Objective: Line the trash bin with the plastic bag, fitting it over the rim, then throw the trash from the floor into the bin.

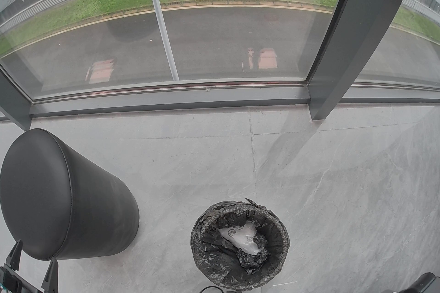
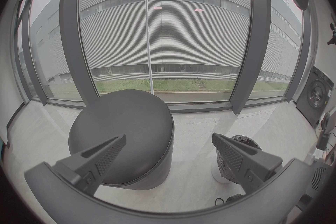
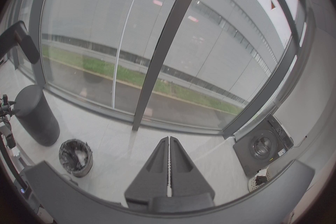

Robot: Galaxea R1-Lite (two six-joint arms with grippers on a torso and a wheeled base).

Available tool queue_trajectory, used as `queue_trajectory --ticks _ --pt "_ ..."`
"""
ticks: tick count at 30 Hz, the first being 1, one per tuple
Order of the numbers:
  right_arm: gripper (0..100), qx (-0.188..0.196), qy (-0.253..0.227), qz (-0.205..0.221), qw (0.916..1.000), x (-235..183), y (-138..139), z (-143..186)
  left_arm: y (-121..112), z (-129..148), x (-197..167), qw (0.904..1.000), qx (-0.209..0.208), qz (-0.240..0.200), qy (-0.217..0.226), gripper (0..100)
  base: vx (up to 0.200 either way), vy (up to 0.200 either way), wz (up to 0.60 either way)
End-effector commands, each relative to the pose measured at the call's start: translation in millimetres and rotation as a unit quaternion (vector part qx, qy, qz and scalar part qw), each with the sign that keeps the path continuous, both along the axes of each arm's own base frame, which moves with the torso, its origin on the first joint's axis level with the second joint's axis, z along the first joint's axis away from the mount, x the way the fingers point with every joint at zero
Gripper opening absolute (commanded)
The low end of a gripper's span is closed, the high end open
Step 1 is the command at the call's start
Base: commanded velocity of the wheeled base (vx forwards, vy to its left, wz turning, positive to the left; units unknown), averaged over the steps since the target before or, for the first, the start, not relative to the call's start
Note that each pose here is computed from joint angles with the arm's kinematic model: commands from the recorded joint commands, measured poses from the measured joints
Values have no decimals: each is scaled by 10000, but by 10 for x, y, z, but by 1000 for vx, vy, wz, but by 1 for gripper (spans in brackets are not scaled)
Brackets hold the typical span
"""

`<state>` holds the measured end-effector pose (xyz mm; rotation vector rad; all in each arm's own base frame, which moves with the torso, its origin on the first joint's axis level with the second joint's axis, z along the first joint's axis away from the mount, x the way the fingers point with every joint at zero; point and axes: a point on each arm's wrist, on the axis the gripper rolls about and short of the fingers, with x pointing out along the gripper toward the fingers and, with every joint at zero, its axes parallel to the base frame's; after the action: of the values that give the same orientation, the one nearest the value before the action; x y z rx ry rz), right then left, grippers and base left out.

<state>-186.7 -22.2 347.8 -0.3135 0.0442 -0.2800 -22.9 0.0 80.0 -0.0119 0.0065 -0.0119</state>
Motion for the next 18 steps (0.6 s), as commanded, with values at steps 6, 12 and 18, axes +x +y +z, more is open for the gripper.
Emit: queue_trajectory --ticks 6,12,18 --pt "0 95 -1547 16 9879 509 111 -1181 0 -48 1 10000 -2 -2 6 100 0 0 0" --pt "0 343 -923 514 9938 812 183 -1652 0 -48 1 10000 -2 -2 6 100 0 0 0" --pt "0 1204 -447 677 9894 1283 190 -2145 0 -48 1 10000 -2 -2 6 100 0 0 0"
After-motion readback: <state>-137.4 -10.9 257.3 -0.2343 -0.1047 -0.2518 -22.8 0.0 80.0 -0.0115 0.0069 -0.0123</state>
